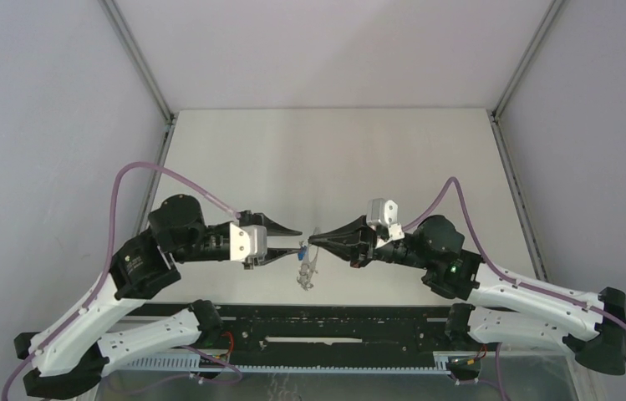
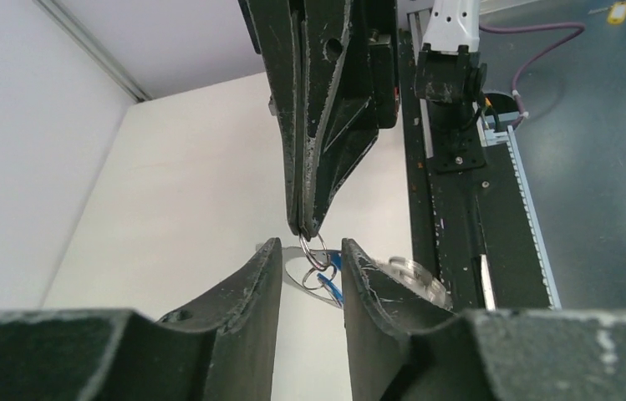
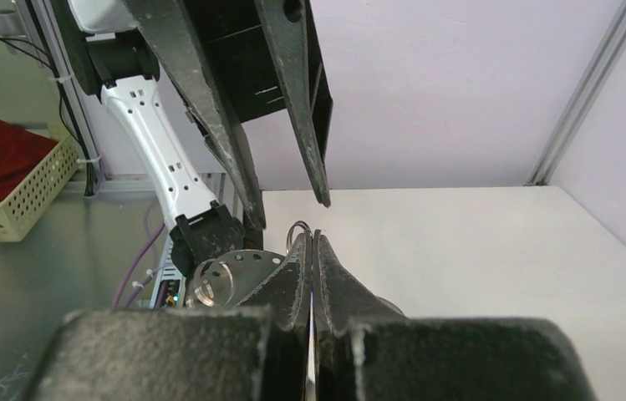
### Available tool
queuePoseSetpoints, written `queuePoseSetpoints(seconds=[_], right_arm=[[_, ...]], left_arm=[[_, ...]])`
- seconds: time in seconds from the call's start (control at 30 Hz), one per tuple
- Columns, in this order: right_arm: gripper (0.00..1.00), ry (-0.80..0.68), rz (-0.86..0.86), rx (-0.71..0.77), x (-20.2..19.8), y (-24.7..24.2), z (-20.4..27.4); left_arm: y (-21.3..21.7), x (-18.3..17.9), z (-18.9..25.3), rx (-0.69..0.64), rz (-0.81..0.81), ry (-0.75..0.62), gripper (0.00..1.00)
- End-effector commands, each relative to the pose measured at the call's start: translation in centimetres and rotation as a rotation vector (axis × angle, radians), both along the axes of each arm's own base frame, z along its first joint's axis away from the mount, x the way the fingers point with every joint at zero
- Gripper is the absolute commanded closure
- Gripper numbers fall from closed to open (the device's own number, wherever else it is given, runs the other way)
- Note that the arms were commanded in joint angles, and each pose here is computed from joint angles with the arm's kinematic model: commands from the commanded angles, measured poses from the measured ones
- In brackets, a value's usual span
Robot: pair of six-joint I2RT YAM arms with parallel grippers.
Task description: Put the keys on the keyring
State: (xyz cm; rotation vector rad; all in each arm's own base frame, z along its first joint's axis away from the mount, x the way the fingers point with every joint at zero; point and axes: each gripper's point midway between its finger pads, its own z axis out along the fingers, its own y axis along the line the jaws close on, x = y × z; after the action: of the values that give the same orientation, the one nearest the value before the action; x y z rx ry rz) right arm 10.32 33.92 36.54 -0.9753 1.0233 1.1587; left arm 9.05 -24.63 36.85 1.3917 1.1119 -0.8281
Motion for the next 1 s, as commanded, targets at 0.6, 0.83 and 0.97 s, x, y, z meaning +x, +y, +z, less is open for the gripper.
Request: queuePoseSetpoints(seconds=[0.6,0.83,0.97], right_arm=[[1.00,-0.115,-0.054,0.043,-0.4,-0.5,3.8],[1.00,-0.122,-0.040,0.023,-0.7,-0.3,3.9],[0.75,-0.088,-0.023,-0.037,-0.6,-0.6,3.8]], left_arm=[[0.3,1.3,-0.7,0.068,0.075,0.068,0.92],[0.2,1.3,-0.5,0.064,0.072,0.081,1.00],[0.4,1.3,-0.5,0.094,0.056,0.039,1.00]])
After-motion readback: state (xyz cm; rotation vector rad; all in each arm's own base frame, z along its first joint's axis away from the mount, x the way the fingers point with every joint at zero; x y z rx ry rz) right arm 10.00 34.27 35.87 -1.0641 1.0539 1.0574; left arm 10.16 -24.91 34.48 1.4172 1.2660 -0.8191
